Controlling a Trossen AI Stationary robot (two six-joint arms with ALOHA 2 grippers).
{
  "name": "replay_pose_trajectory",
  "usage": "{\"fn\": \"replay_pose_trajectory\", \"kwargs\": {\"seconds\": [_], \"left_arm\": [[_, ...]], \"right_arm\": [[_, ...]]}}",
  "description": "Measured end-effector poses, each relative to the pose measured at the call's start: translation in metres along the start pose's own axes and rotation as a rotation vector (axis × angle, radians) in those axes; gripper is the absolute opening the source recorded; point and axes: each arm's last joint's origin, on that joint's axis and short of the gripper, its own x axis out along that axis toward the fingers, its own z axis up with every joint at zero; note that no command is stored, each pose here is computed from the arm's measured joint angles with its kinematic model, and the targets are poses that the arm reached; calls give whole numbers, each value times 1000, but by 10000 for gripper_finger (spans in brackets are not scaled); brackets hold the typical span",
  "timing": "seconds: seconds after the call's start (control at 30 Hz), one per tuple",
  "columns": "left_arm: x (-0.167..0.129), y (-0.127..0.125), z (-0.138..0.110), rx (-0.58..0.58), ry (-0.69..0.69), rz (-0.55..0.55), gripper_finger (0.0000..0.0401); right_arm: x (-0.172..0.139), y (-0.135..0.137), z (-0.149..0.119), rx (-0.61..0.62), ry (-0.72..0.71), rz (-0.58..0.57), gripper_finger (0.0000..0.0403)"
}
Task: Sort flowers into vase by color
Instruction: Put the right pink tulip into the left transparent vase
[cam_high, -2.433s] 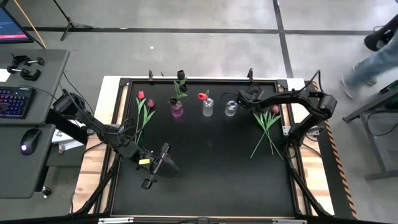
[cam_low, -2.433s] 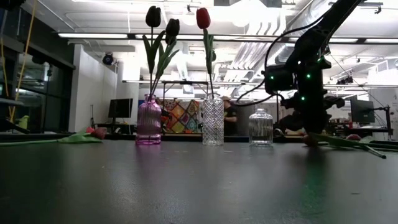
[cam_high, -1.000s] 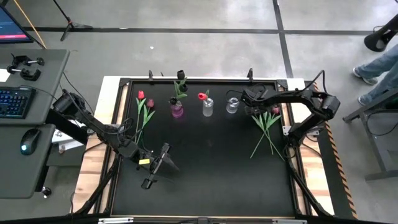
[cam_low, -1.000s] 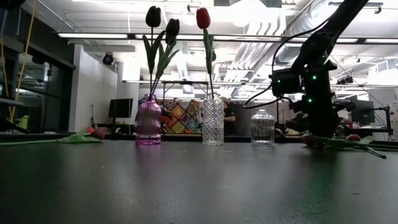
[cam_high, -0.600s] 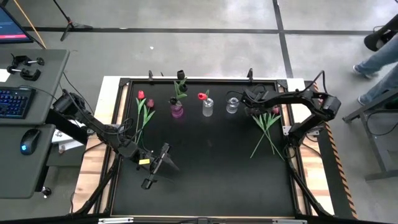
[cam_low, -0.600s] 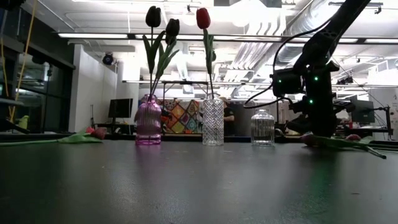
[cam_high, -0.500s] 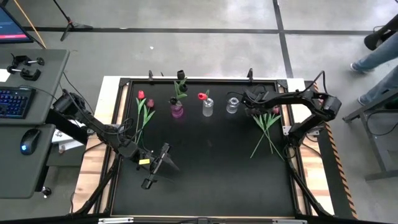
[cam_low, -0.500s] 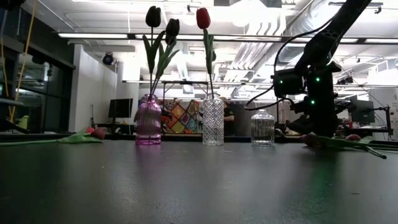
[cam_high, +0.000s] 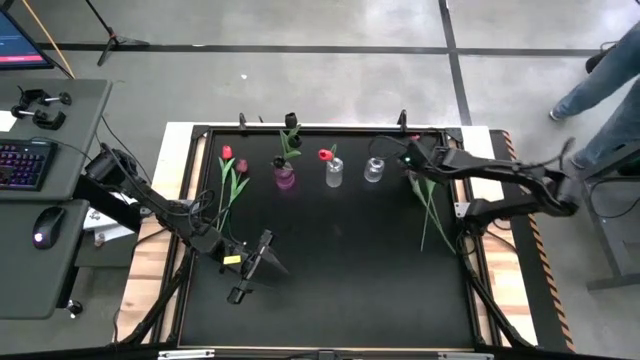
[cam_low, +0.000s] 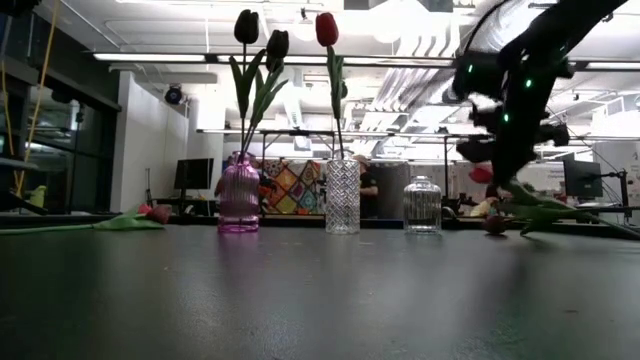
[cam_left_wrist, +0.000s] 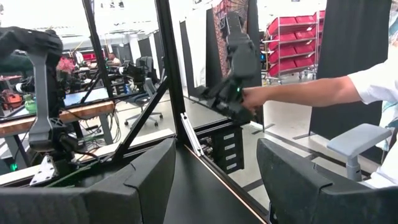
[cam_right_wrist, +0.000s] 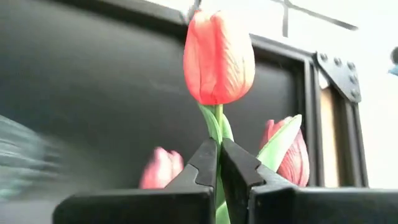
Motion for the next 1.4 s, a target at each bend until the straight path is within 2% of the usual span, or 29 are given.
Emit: {"fn": "replay_pose_trajectory", "kwargs": {"seconds": [0.3,0.67,1.0,1.23,1.4], "left_arm": [[0,0,0,0,0,0,213],[0,0,0,0,0,0,213],[0,0,0,0,0,0,213],[0,0,0,0,-1,0,213],[0,0,0,0,-4,3,213]], "right_arm": [[-44,-7,13,113,-219,229,0],[-90,-6,31,188,-521,501,0],[-137,5,50,251,-839,877,0],[-157,13,56,272,-1037,993,0],[-155,34,59,234,-1137,1030,0]]}}
